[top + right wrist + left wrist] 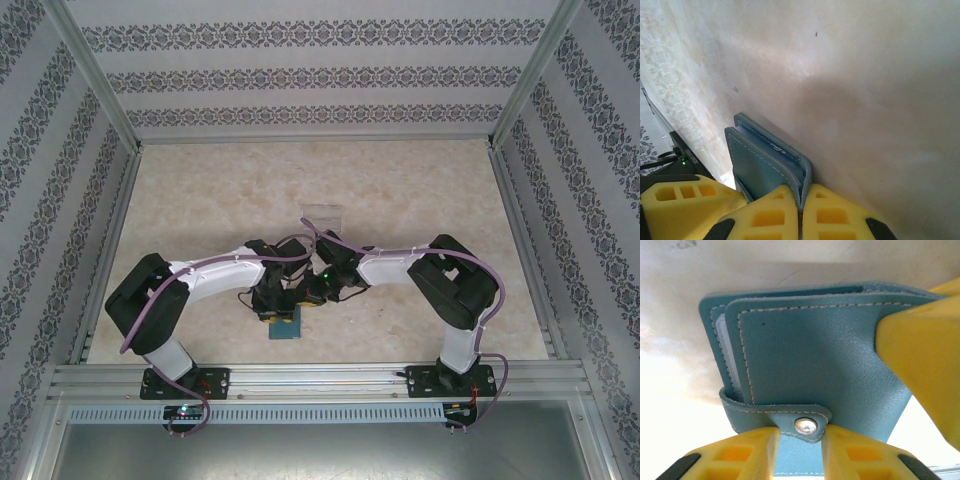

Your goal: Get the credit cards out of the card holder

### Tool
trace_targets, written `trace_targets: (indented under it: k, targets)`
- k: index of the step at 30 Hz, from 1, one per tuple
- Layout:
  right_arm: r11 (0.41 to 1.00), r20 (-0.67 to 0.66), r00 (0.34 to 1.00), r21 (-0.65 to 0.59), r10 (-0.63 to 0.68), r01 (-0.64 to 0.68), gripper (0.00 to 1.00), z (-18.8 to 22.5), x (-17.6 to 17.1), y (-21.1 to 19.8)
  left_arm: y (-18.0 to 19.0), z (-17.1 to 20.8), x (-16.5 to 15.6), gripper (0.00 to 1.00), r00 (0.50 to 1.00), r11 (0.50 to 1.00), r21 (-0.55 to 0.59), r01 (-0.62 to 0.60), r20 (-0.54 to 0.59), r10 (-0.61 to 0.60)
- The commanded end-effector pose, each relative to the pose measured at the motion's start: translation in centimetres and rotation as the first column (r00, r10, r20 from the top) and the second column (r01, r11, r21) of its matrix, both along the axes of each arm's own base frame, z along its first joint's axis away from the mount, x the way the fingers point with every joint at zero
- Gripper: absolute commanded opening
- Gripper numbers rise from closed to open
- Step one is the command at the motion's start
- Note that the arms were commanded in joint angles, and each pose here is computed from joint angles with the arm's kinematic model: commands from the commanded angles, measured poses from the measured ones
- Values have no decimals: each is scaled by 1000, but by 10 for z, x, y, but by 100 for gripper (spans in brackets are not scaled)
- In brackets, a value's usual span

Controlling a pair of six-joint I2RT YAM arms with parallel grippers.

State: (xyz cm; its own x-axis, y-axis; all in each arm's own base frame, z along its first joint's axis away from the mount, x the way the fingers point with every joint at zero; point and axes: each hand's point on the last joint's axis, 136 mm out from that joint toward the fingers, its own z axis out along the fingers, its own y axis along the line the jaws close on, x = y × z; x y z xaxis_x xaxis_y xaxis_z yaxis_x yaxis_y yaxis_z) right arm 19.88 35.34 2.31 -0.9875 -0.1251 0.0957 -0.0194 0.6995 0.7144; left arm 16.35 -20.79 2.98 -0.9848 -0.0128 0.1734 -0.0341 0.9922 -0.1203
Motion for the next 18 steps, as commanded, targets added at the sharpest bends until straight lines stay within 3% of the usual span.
trace_targets:
  k: [1, 12, 18]
  targets:
    - [999, -38, 999, -45, 2, -3, 0, -15, -10, -9, 38, -12, 3, 25, 999, 979, 201, 11, 35, -18]
    - [997, -12, 1000, -69, -24, 24, 0, -9, -2, -25, 41, 18, 17, 13, 991, 979, 205, 1, 129, -28]
    - [994, 9, 998, -90, -58, 58, 0, -1, 9, -52, 19, 37, 28, 9, 984, 996, 94, -3, 178, -14]
